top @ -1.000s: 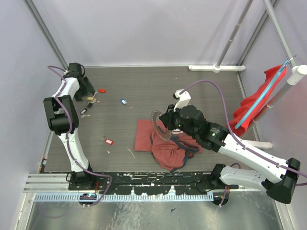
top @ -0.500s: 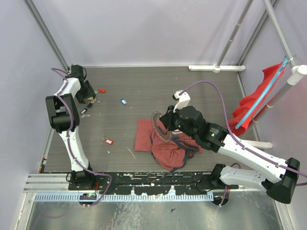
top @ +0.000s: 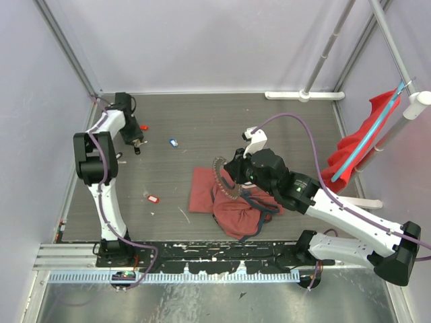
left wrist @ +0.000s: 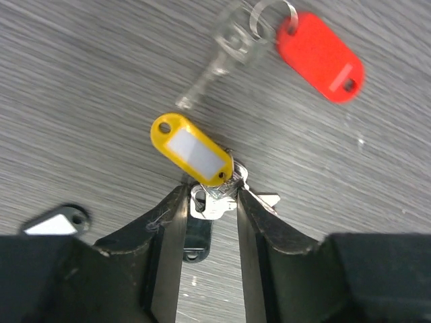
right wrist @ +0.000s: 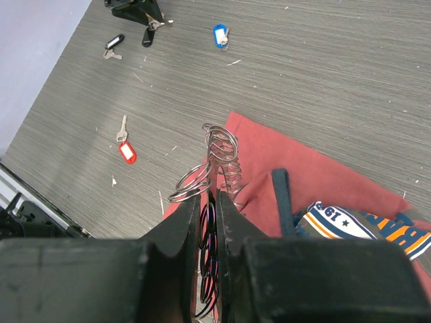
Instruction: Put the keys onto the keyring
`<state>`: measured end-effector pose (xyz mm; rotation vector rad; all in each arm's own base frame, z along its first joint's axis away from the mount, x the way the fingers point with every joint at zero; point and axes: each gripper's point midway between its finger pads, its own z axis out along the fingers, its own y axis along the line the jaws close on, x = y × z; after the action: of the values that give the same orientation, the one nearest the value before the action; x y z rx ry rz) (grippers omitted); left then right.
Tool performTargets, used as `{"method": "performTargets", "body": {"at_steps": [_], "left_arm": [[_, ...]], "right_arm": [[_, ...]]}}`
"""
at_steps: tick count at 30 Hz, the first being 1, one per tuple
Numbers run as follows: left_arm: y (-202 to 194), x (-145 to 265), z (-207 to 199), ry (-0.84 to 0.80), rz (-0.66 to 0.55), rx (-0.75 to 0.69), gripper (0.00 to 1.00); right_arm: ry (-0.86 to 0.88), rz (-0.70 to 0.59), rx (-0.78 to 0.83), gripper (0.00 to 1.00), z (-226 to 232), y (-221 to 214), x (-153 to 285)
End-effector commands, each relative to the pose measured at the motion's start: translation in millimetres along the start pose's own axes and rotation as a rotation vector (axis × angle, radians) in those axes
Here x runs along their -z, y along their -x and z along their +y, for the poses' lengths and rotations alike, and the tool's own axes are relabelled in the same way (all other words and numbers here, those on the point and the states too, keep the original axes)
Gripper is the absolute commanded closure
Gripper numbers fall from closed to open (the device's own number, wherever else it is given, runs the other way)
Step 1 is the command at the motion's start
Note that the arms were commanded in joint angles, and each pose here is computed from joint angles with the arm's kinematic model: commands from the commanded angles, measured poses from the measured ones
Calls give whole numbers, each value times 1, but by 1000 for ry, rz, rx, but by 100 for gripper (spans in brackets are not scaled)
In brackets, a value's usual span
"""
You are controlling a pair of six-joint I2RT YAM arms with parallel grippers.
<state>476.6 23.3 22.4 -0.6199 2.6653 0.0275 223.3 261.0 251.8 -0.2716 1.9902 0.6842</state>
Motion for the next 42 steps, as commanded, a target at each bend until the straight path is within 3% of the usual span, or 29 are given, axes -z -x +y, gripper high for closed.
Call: {"method": "performTargets", "body": {"at_steps": [1,8,14,18,21,26,29,34,38,42], "left_arm": [[-29,-1,-18,-9,43,-54,61],[-63,8,-100,-122,52,-212,67],[-125,24,-171,-218,81,-385,70],[-162,37,-206,-304,88,-475,70],[-173,56,-223,-348,68,-544,62],[-148,108,-221,-382,-66,-553,36],[-130,145,-213,-398,-153,-550,28],[-127,196,-197,-479,-225,-559,25],[-141,242,-182,-589,-256,-581,22],[-150,300,-162,-714,-362,-594,18]], "right_arm": [[22,-83,-34,99,8,23,2],[-8,-100,-43,99,0,26,9],[-63,-119,-53,99,-13,28,19],[-91,-126,-55,99,-19,28,23],[-107,-130,-55,99,-23,28,26],[-145,-140,-53,99,-33,27,33],[-165,-155,-51,99,-40,28,39],[-113,-172,22,99,-34,35,48],[6,-181,144,99,-14,49,63],[170,-214,260,99,11,61,86]]}}
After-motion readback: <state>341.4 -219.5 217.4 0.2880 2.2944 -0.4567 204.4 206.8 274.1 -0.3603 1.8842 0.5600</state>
